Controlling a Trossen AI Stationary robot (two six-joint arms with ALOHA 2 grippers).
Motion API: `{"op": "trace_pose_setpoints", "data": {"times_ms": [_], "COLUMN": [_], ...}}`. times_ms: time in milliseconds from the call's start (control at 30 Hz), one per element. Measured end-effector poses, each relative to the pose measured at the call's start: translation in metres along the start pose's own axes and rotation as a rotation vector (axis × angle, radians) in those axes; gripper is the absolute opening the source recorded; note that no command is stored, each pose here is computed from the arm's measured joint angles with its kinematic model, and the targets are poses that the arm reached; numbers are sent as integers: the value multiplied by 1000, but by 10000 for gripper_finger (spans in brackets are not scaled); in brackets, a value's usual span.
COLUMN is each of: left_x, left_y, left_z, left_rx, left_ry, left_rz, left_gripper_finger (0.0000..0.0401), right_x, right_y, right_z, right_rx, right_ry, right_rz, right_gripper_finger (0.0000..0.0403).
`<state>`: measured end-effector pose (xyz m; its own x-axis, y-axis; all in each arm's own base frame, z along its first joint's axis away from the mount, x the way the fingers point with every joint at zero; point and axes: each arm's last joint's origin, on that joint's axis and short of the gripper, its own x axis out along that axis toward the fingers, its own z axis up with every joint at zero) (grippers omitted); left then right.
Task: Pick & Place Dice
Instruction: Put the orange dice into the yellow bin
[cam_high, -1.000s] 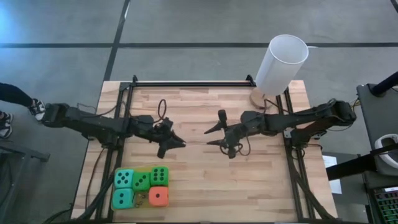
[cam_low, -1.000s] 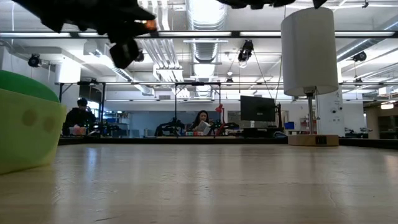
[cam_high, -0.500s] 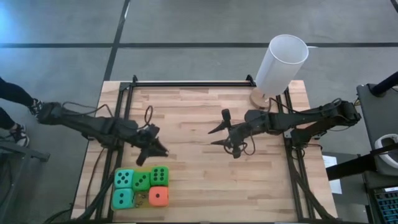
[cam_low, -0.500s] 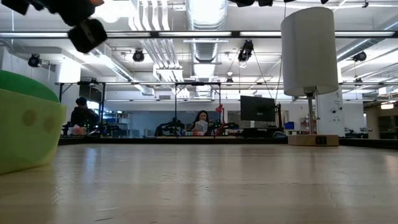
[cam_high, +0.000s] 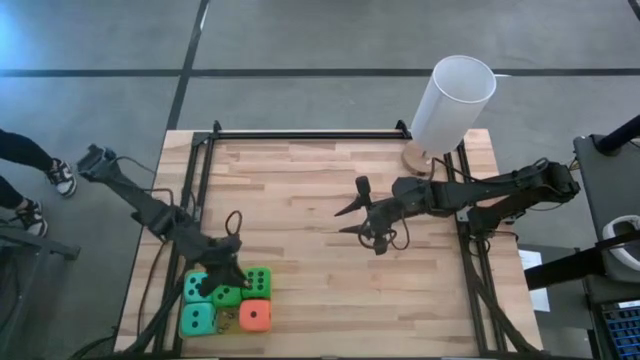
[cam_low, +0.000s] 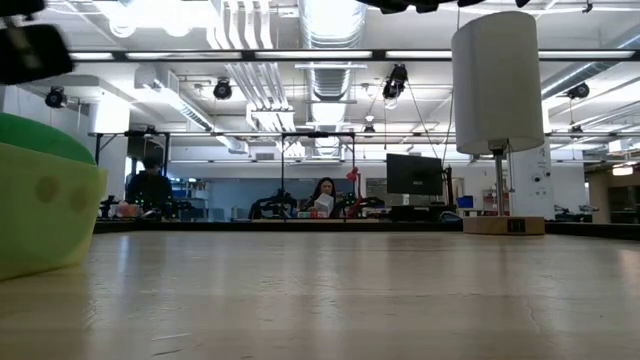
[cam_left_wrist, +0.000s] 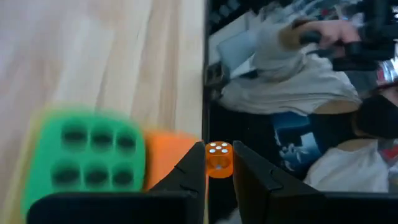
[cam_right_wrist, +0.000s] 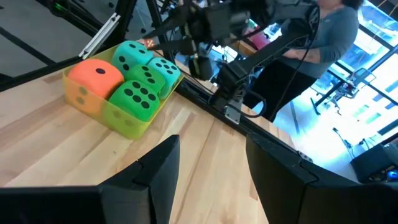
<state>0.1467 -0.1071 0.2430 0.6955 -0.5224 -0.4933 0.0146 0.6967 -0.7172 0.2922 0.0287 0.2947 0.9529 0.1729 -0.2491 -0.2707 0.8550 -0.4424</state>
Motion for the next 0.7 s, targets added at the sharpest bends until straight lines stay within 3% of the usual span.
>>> {"op": "trace_pose_setpoints", "data": {"times_ms": [200, 533, 700], "left_x": [4, 21, 32], "left_y": [4, -2, -7], "left_z": [-22, -27, -28], "left_rx": [-272, -527, -586], "left_ry": [121, 366, 469], "left_rz": [123, 292, 360], "left_gripper_finger": [58, 58, 64], "right_x": [2, 3, 3], "right_y": [0, 0, 0], "right_z": [-2, -3, -3], "right_rx": [-3, -2, -8], "right_ry": [6, 12, 12], "right_rz": [2, -1, -1], "right_gripper_finger": [174, 164, 167]}}
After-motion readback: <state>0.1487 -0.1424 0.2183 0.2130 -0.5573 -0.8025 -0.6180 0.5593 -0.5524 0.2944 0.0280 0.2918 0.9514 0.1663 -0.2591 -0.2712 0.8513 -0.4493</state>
